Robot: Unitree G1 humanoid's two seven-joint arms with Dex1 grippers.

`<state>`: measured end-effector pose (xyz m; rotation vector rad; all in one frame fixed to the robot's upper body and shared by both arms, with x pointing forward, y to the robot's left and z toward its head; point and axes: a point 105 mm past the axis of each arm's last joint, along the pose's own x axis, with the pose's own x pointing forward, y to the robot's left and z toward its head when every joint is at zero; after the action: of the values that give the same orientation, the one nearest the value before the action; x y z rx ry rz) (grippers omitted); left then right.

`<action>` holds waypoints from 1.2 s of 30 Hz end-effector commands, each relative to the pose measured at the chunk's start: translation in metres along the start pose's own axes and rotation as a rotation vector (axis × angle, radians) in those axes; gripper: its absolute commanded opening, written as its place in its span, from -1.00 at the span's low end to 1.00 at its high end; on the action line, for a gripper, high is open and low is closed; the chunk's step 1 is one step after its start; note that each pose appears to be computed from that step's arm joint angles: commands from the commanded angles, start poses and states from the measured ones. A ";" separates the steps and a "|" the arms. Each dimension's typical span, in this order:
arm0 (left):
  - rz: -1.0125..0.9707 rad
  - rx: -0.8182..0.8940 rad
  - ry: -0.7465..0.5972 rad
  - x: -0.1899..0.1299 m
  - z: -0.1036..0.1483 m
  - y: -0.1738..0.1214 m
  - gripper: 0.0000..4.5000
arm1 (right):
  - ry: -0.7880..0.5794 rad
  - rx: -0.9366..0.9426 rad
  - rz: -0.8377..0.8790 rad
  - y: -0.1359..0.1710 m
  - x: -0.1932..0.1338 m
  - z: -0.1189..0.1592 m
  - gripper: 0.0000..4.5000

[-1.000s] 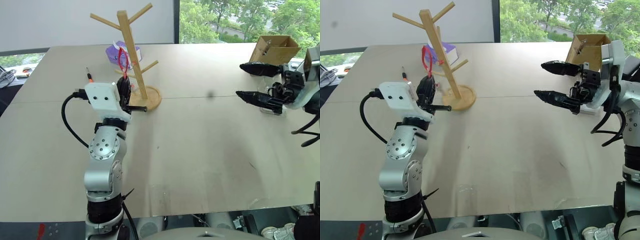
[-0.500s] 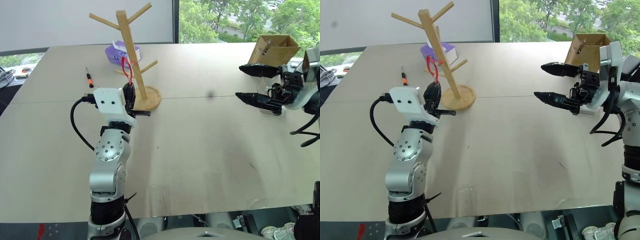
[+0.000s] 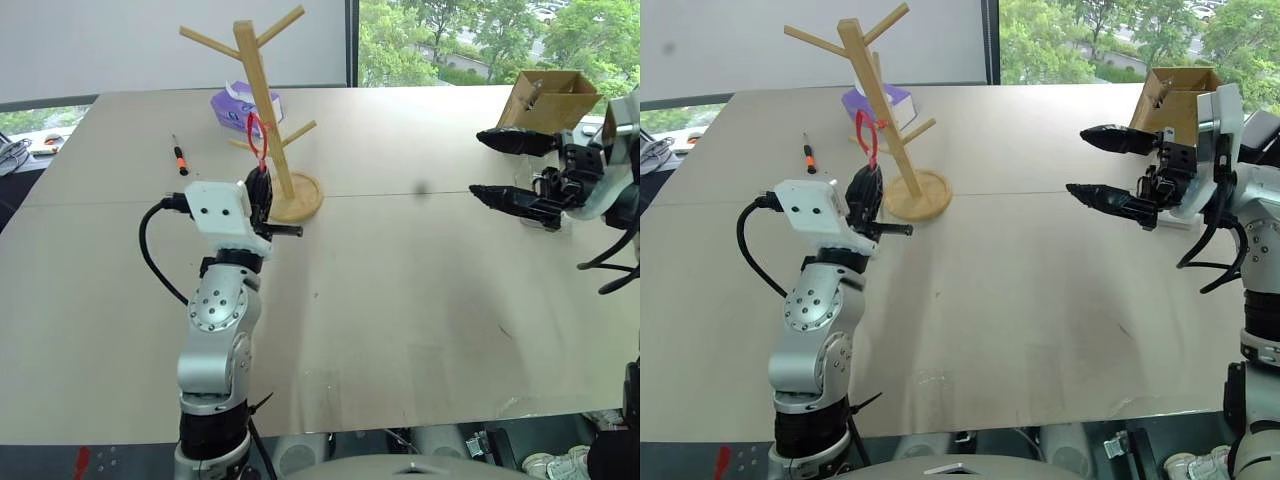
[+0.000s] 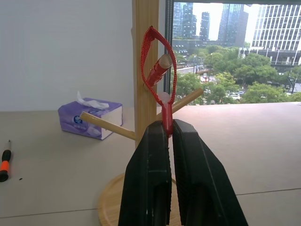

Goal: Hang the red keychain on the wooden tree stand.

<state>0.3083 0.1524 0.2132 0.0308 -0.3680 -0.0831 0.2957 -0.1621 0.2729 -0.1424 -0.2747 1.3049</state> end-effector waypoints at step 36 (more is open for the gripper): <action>0.231 0.002 0.152 -0.022 -0.065 0.059 0.71 | -0.020 0.069 -0.635 -0.032 -0.009 -0.092 1.00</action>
<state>0.3240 0.1972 0.1505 -0.0130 -0.1987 0.0867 0.3393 -0.1619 0.2047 0.0446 -0.2529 0.8508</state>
